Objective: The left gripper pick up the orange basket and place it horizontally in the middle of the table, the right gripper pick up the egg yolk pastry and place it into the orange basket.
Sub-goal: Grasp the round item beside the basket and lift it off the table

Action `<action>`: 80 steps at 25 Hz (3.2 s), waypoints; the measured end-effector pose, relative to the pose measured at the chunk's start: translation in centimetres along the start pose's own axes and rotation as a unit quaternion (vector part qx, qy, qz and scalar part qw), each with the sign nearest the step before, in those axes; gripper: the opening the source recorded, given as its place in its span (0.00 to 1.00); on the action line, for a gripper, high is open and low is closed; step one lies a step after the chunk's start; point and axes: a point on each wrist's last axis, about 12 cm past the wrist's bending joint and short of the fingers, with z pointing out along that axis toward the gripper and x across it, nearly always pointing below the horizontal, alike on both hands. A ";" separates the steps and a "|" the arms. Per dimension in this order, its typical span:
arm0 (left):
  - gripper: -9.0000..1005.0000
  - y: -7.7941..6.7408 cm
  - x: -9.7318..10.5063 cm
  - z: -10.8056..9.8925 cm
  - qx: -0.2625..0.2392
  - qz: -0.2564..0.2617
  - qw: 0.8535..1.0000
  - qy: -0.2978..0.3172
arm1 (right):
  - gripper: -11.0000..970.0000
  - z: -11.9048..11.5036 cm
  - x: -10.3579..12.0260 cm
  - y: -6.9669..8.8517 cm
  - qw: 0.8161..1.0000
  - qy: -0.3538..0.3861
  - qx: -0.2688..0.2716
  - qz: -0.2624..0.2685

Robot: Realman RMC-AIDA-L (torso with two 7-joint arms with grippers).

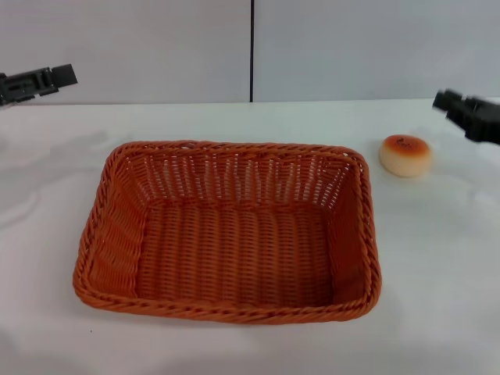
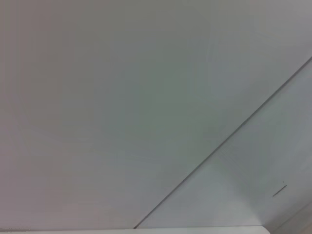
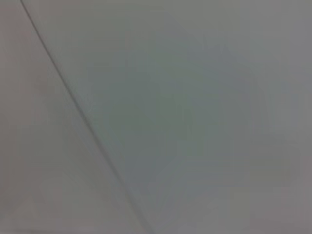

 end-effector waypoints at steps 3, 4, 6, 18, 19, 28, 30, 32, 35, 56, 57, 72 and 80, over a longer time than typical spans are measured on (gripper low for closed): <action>0.70 0.2 0.4 0.0 0.001 -0.001 1.000 -0.001 | 0.17 -0.5 0.0 -0.1 0.998 0.055 -0.004 0.040; 0.70 0.4 0.7 0.1 0.001 0.000 1.000 -0.002 | 0.17 -0.9 -0.2 -0.2 0.996 0.072 -0.001 0.046; 0.70 0.4 0.7 0.1 0.001 0.001 1.000 -0.002 | 0.17 -1.7 -0.5 -0.3 0.993 0.099 0.006 0.060; 0.70 0.6 1.1 0.8 0.003 0.010 1.000 -0.004 | 0.51 -4.5 -3.3 -0.2 0.975 0.185 0.056 0.109; 0.70 0.6 1.1 0.8 0.003 0.010 1.000 -0.004 | 0.55 -4.6 -3.3 -0.3 0.973 0.193 0.065 0.110; 0.70 0.7 1.7 0.9 0.007 0.011 1.000 -0.005 | 0.62 -2.1 -2.9 -1.0 0.970 0.216 0.104 0.044; 0.70 0.7 1.7 1.0 0.008 0.011 1.000 -0.005 | 0.63 -1.4 -2.7 -1.0 0.970 0.219 0.104 0.023; 0.70 0.7 1.9 1.0 0.008 0.009 1.000 -0.006 | 0.63 -0.2 -2.4 -0.8 0.969 0.229 0.096 0.000; 0.70 0.7 1.9 1.4 0.011 0.003 1.000 -0.007 | 0.63 0.5 -2.2 -0.6 0.967 0.236 0.092 -0.016; 0.70 0.9 1.8 2.9 0.010 -0.007 1.000 -0.010 | 0.63 5.0 -3.2 0.2 0.968 0.224 0.070 -0.084; 0.70 0.9 1.7 3.0 0.010 -0.006 1.000 -0.011 | 0.63 5.3 -3.2 0.4 0.969 0.222 0.066 -0.083; 0.70 1.0 1.2 3.0 0.003 -0.002 1.000 -0.016 | 0.57 6.3 -2.5 1.1 0.966 0.240 0.048 -0.084; 0.70 1.0 1.2 3.1 0.004 -0.002 1.000 -0.016 | 0.33 6.3 -2.4 1.2 0.965 0.243 0.047 -0.090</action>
